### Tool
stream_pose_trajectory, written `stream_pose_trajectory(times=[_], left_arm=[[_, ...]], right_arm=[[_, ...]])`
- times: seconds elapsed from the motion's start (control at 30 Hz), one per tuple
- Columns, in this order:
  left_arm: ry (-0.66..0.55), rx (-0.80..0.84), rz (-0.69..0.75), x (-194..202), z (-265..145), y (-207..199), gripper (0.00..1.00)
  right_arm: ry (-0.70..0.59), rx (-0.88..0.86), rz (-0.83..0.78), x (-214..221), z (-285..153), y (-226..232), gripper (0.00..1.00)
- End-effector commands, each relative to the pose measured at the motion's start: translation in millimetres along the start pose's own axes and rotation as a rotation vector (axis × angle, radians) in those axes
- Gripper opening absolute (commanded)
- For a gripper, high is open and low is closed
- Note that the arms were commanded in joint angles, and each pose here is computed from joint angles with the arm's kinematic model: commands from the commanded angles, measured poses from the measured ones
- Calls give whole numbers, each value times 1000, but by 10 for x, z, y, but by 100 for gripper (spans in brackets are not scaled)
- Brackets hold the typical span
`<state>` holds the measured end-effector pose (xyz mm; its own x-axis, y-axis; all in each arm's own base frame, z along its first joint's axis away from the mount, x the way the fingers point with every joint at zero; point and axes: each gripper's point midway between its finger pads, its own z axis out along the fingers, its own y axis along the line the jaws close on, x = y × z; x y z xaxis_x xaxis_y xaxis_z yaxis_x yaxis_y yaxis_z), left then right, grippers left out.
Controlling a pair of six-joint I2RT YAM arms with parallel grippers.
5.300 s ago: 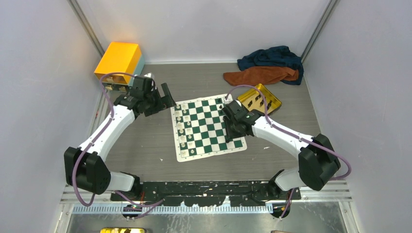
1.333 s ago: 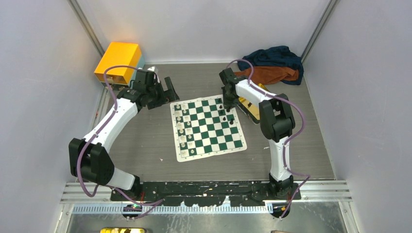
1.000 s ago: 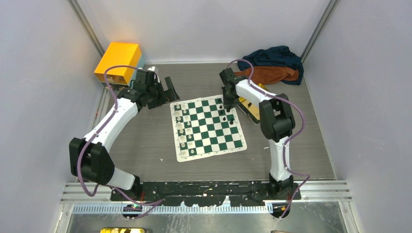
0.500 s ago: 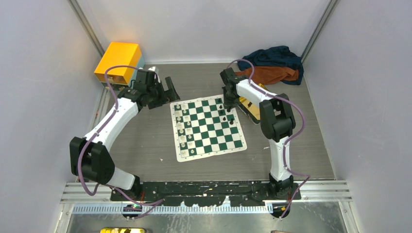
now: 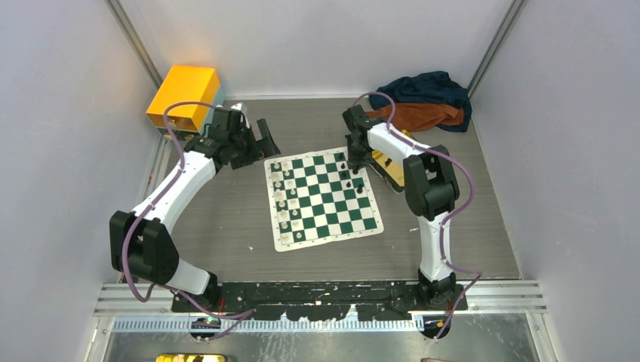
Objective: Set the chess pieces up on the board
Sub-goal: Place the chess piece on the chessboard.
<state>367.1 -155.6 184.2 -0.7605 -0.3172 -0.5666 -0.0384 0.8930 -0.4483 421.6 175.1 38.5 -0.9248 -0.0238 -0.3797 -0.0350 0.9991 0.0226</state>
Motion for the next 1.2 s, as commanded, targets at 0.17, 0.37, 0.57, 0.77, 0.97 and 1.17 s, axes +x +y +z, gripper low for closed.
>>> stream_pose_trajectory(times=[0.17, 0.37, 0.57, 0.77, 0.97, 1.17], left_arm=[[-40, 44, -2, -126, 25, -123, 100], [-42, 43, -3, -139, 34, -126, 100], [-44, 40, -1, -154, 44, -127, 100], [-44, 40, -1, -160, 51, -128, 100], [-48, 39, 2, -174, 45, -132, 100], [-49, 40, 2, -185, 47, -138, 100]], right_arm=[[-13, -1, -8, -67, -90, -39, 20], [-16, -2, -8, -84, -93, -42, 27], [-27, -7, -9, -118, -126, -34, 29], [-41, -17, -7, -157, -190, -20, 29], [-57, -25, -4, -196, -273, -13, 30], [-72, -31, -4, -234, -356, -12, 30]])
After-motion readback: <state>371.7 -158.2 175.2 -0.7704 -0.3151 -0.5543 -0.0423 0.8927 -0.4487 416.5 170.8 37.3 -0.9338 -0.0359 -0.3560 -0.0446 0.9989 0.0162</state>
